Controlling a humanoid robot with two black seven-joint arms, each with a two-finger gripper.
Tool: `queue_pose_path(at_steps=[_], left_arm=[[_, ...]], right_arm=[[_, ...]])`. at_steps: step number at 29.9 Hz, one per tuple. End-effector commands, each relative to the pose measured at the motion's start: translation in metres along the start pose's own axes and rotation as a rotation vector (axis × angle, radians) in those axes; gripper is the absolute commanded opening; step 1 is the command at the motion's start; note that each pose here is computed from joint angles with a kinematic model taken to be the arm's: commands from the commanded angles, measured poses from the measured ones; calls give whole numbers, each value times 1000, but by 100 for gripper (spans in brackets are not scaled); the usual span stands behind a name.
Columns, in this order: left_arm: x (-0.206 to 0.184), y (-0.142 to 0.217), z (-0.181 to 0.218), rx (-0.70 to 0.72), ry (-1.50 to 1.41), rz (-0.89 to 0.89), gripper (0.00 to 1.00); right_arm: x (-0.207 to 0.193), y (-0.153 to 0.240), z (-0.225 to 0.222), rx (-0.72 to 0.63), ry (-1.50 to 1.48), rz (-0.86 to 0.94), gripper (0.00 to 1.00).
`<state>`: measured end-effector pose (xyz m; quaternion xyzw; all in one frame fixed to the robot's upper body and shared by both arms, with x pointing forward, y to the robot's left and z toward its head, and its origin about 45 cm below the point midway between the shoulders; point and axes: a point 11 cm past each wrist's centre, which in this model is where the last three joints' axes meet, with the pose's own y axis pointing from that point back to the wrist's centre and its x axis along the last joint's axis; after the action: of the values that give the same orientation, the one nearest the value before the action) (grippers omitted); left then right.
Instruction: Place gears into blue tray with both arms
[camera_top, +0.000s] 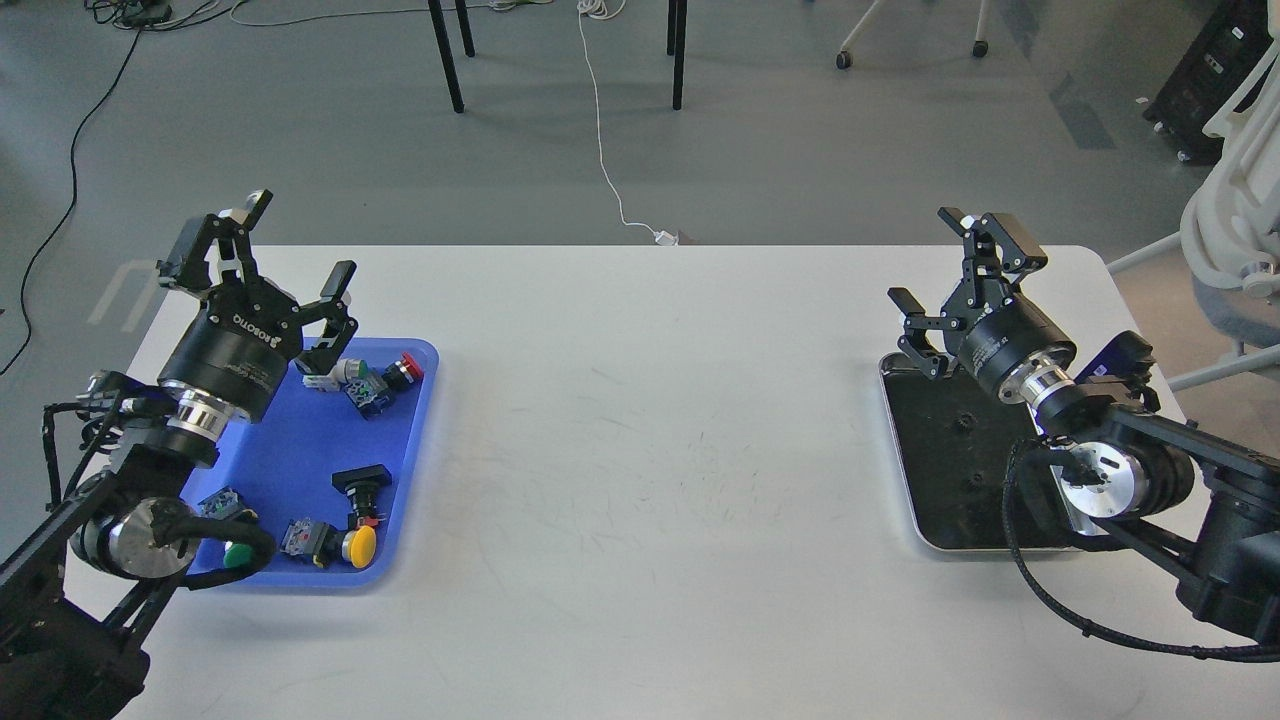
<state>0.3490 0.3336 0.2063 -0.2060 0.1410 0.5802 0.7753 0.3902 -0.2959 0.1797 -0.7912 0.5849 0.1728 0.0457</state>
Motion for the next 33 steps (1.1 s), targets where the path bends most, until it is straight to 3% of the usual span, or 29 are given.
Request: queue_pose_path(at_steps=[1, 9, 18, 24, 33], left_arm=[[0, 2, -2, 6, 1, -4, 98], [-2, 2, -3, 10, -1, -10, 98], [-4, 2, 0, 9, -6, -27, 98], [-6, 2, -1, 8, -3, -34, 98], [-16, -1, -1, -1, 6, -56, 98]], right_arm=[[1, 1, 0, -4, 6, 0, 99], [-2, 6, -31, -1, 365, -171, 99], [0, 21, -89, -164, 1015, -434, 99], [20, 41, -97, -399, 1513, -665, 99], [36, 35, -79, -734, 1809, -892, 99]])
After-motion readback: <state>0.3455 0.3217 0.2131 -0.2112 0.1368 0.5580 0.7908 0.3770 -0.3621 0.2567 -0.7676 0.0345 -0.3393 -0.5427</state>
